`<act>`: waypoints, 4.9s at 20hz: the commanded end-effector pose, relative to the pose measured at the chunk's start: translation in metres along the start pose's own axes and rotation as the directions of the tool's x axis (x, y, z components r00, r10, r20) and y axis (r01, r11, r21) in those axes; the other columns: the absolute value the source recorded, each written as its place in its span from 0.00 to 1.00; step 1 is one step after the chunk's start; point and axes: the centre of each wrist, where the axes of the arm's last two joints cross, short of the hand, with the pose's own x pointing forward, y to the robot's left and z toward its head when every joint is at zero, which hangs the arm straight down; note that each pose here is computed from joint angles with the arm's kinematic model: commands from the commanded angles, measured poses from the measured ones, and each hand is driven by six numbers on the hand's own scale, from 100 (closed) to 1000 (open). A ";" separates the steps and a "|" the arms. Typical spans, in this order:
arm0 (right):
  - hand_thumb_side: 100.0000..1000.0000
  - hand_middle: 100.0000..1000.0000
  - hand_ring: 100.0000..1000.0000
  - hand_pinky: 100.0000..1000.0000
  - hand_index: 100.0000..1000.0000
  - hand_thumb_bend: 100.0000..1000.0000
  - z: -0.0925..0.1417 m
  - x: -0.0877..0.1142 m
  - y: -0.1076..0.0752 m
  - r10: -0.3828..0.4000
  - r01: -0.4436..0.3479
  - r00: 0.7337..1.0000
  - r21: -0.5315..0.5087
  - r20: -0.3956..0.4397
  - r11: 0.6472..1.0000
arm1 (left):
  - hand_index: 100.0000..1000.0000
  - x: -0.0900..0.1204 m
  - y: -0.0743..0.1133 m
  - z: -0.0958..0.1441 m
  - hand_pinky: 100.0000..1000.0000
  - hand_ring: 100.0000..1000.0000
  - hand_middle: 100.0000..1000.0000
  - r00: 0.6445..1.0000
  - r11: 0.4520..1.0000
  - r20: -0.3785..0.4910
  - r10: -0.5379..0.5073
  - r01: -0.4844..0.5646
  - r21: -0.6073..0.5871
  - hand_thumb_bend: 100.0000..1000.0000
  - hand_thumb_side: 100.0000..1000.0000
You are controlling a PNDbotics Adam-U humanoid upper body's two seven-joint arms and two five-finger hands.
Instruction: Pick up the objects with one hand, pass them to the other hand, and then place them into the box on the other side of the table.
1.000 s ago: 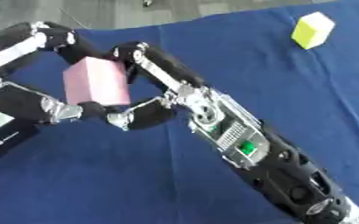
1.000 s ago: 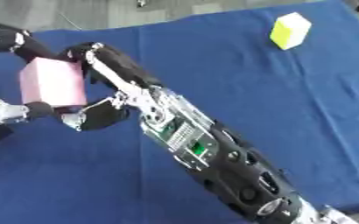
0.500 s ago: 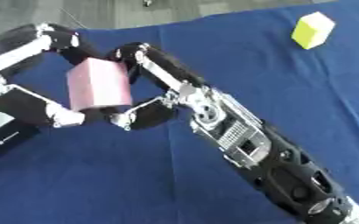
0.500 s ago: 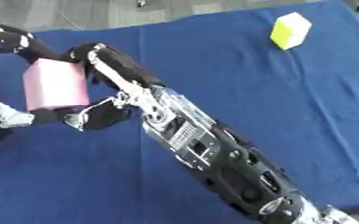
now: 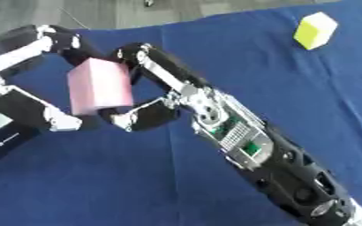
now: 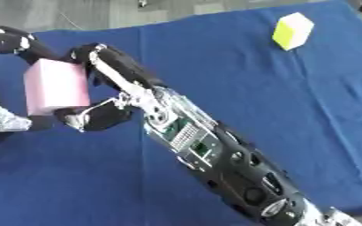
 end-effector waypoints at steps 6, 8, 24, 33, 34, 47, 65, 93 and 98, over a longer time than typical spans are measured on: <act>0.00 0.47 0.61 0.55 0.53 0.00 -0.002 0.019 -0.007 -0.015 0.017 0.997 -0.027 0.071 1.000 | 0.70 0.001 -0.001 -0.005 0.66 0.57 0.54 1.000 0.999 -0.012 -0.016 0.017 0.037 0.42 0.16; 0.00 0.47 0.61 0.55 0.53 0.00 -0.002 0.019 -0.007 -0.019 0.021 0.997 -0.027 0.069 0.999 | 0.69 0.000 -0.001 -0.006 0.65 0.56 0.53 1.000 0.999 -0.018 -0.018 0.019 0.049 0.39 0.16; 0.00 0.52 0.66 0.63 0.57 0.00 -0.001 0.020 -0.007 -0.047 0.047 0.992 0.008 0.119 0.999 | 0.58 -0.001 -0.004 -0.009 0.60 0.50 0.45 0.999 0.994 -0.023 -0.032 0.034 0.100 0.04 0.12; 0.13 0.62 0.73 0.69 0.69 0.31 -0.001 0.020 -0.010 -0.015 0.011 0.989 0.026 0.147 1.000 | 0.50 -0.002 -0.002 -0.005 0.58 0.47 0.39 0.998 0.989 -0.046 -0.049 0.055 0.136 0.04 0.10; 0.13 0.62 0.73 0.69 0.69 0.31 0.000 0.021 -0.011 -0.007 0.002 0.988 0.032 0.152 0.999 | 0.50 -0.002 -0.001 -0.004 0.58 0.47 0.39 0.998 0.989 -0.048 -0.051 0.057 0.140 0.04 0.10; 0.32 0.69 0.77 0.72 0.76 0.33 0.001 0.021 -0.016 0.077 -0.084 0.986 0.042 0.148 0.996 | 0.50 -0.009 0.001 0.009 0.57 0.47 0.40 0.994 0.990 -0.087 -0.063 0.073 0.122 0.09 0.04; 0.40 0.70 0.77 0.70 0.78 0.30 0.004 0.016 -0.017 0.087 -0.087 0.994 0.003 0.072 0.996 | 0.51 -0.017 0.003 0.036 0.56 0.47 0.40 0.990 0.991 -0.135 -0.048 0.063 0.115 0.11 0.03; 0.31 0.70 0.81 0.78 0.76 0.18 0.025 -0.009 -0.067 0.018 -0.021 1.000 -0.303 -0.012 0.953 | 0.50 -0.079 0.030 0.125 0.56 0.45 0.38 0.867 0.877 -0.484 0.120 0.135 0.461 0.13 0.01; 0.32 0.69 0.81 0.78 0.75 0.17 0.033 -0.022 -0.075 0.004 -0.030 0.997 -0.361 -0.073 0.932 | 0.50 -0.085 0.038 0.132 0.56 0.45 0.38 0.848 0.839 -0.502 0.172 0.142 0.526 0.13 0.00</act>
